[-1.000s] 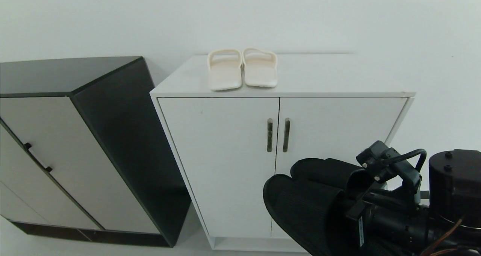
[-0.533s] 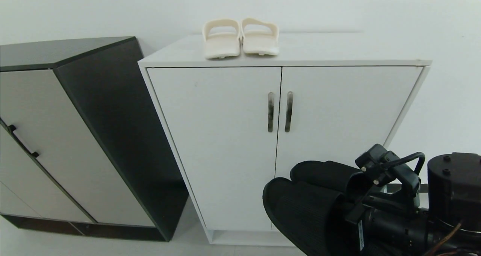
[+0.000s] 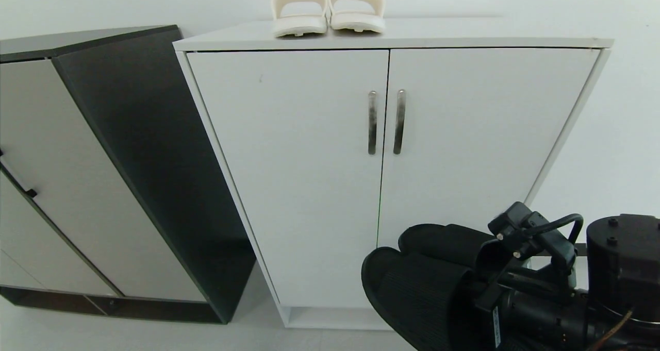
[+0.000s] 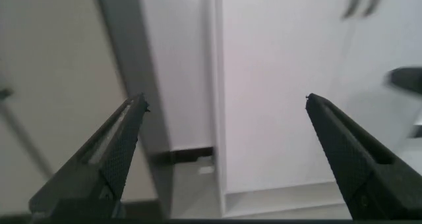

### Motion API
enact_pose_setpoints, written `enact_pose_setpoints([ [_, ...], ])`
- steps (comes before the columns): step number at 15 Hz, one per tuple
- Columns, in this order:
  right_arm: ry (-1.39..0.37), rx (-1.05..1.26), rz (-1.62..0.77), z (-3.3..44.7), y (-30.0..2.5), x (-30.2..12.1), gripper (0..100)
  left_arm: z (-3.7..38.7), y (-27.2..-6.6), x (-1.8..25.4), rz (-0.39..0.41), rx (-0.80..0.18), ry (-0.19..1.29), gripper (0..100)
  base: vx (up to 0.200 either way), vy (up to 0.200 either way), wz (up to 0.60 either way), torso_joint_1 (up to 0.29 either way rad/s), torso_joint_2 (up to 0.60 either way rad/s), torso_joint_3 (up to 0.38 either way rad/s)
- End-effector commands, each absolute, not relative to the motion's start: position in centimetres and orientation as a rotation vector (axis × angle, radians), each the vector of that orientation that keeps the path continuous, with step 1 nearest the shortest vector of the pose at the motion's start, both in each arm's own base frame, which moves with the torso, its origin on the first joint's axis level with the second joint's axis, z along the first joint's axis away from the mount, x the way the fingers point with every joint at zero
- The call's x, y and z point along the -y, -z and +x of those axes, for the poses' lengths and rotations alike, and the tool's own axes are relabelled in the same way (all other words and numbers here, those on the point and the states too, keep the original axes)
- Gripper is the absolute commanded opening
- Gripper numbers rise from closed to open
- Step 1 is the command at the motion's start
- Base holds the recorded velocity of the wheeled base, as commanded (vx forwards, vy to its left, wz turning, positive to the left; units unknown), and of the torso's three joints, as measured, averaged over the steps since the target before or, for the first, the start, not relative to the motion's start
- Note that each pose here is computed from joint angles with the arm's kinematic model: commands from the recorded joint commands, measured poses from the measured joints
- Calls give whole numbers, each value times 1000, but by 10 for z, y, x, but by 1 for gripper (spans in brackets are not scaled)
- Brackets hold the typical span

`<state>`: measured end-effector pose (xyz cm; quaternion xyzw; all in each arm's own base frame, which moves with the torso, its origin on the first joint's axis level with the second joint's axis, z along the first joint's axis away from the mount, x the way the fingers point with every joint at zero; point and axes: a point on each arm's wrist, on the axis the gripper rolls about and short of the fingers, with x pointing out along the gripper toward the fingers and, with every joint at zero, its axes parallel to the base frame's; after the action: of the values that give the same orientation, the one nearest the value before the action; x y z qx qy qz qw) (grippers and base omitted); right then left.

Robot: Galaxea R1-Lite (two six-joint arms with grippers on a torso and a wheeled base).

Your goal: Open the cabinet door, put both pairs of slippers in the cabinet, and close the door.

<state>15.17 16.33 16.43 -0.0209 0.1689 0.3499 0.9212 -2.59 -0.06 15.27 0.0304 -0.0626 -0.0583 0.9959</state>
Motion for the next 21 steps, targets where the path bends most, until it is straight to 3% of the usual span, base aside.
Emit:
enact_pose_setpoints([
  [1, -719, -351, -46, 152, -163, -164, 0, 65, -232, 12, -5, -25, 419, 100, 0, 0, 0, 2, 46, 51],
  [3, -717, -352, -46, 152, -163, -163, 0, 119, -240, 36, -14, -21, 638, 100, 0, 0, 0, 0, 0, 0],
  [6, -714, -352, -46, 152, -163, -163, 0, 174, -237, 101, -33, -84, 885, 100, 0, 0, 0, 0, 0, 0],
  [12, -708, -364, -45, 154, -160, -163, 0, 218, -253, 190, -66, -58, 1013, 100, 0, 0, 0, 0, 0, 0],
  [14, -706, -374, -47, 155, -158, -164, 0, 225, -260, 215, -117, -58, 1061, 100, 0, 0, 0, 0, 0, 0],
  [17, -703, -373, -45, 155, -158, -163, 0, 240, -273, 236, -156, -94, 1103, 100, 0, 0, 0, 0, 0, 0],
  [21, -715, -378, -45, 154, -157, -162, 0, 256, -285, 244, -244, -115, 1161, 100, 0, 0, 0, 0, 0, 0],
])
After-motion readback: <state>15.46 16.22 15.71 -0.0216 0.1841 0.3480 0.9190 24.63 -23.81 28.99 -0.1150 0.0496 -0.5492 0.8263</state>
